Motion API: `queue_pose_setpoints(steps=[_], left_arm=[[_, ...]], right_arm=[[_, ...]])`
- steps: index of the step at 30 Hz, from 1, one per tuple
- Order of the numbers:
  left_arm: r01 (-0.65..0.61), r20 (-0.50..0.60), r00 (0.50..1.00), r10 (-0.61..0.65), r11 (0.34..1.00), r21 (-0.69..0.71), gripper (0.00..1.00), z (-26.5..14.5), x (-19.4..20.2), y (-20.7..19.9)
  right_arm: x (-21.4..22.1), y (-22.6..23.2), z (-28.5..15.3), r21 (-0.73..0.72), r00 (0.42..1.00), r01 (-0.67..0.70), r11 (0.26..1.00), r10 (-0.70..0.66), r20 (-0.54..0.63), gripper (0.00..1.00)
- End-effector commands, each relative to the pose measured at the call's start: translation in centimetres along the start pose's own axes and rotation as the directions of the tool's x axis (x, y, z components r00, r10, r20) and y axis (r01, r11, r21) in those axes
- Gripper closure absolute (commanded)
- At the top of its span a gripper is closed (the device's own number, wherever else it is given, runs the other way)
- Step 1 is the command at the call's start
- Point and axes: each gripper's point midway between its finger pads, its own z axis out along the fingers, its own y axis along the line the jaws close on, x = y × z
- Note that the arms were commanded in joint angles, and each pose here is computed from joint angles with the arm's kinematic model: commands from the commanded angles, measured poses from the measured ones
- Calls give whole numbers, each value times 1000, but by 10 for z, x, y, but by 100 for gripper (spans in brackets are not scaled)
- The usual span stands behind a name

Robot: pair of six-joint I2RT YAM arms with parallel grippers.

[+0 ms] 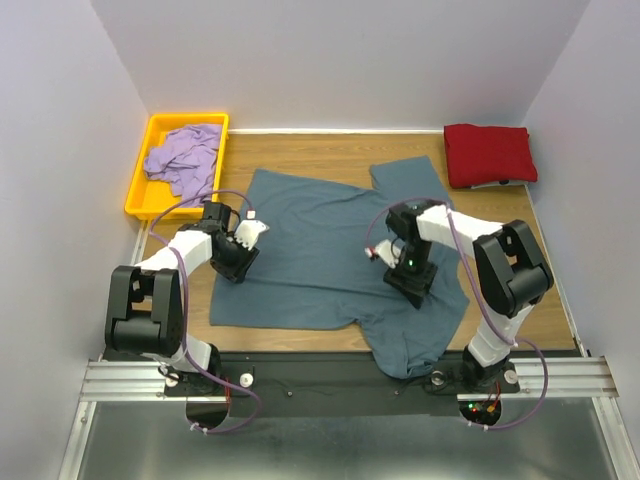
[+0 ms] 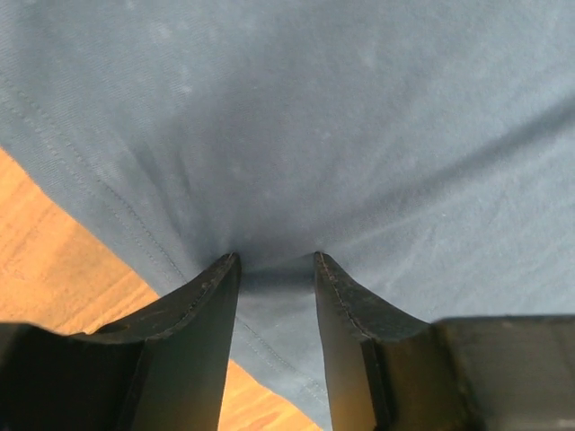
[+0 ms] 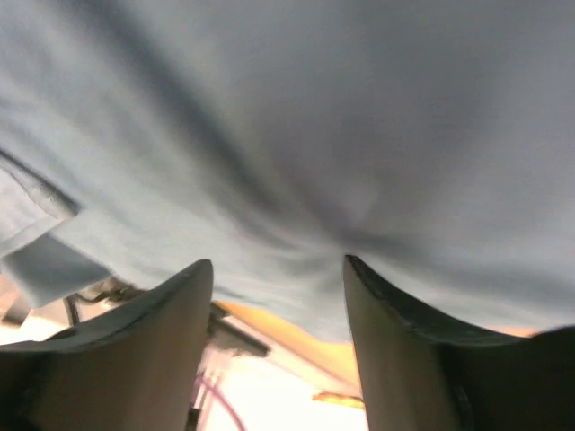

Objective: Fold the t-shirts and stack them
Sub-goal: Flatten the tshirt out

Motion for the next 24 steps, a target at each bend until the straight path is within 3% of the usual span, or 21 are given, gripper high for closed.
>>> queue_pose_setpoints(steps=[1,2,4,5,7,8,9,10,12,16,20,24], left_arm=[[-39,47,998,38,999,23,45,-29,-21,-1],[-46,93,995,42,998,43,44,-37,-37,-3],[-71,206,976,65,997,18,41,-61,-84,11],[-84,251,965,74,996,29,40,-68,-101,12],[-97,334,938,89,995,6,39,-86,-140,24],[-95,366,926,89,995,0,39,-91,-153,28],[-101,408,908,91,995,3,26,-97,-173,33],[-82,430,900,71,997,7,26,-100,-184,36],[-75,488,870,66,997,-2,25,-107,-211,46],[-24,575,817,39,999,-33,25,-113,-247,66],[3,596,803,10,1000,-21,27,-107,-263,75],[22,601,799,-21,1000,6,28,-94,-270,80]], right_arm=[[-63,-42,-72,121,947,-39,992,-2,321,32],[-81,-60,-105,115,898,-91,989,32,439,32],[-98,-87,-127,93,847,-164,982,92,523,32],[-110,-114,-160,105,778,-243,964,129,615,33],[-121,-149,-165,78,734,-318,945,193,651,34],[-124,-176,-175,77,682,-398,914,239,691,34],[-130,-196,-198,94,632,-438,894,232,739,35],[-138,-216,-189,62,610,-483,873,285,739,36],[-144,-252,-220,85,531,-554,828,273,802,38],[-157,-318,-208,70,442,-674,736,325,836,44],[-157,-362,-218,61,348,-738,672,303,887,50],[-167,-387,-207,65,323,-755,652,284,903,52]])
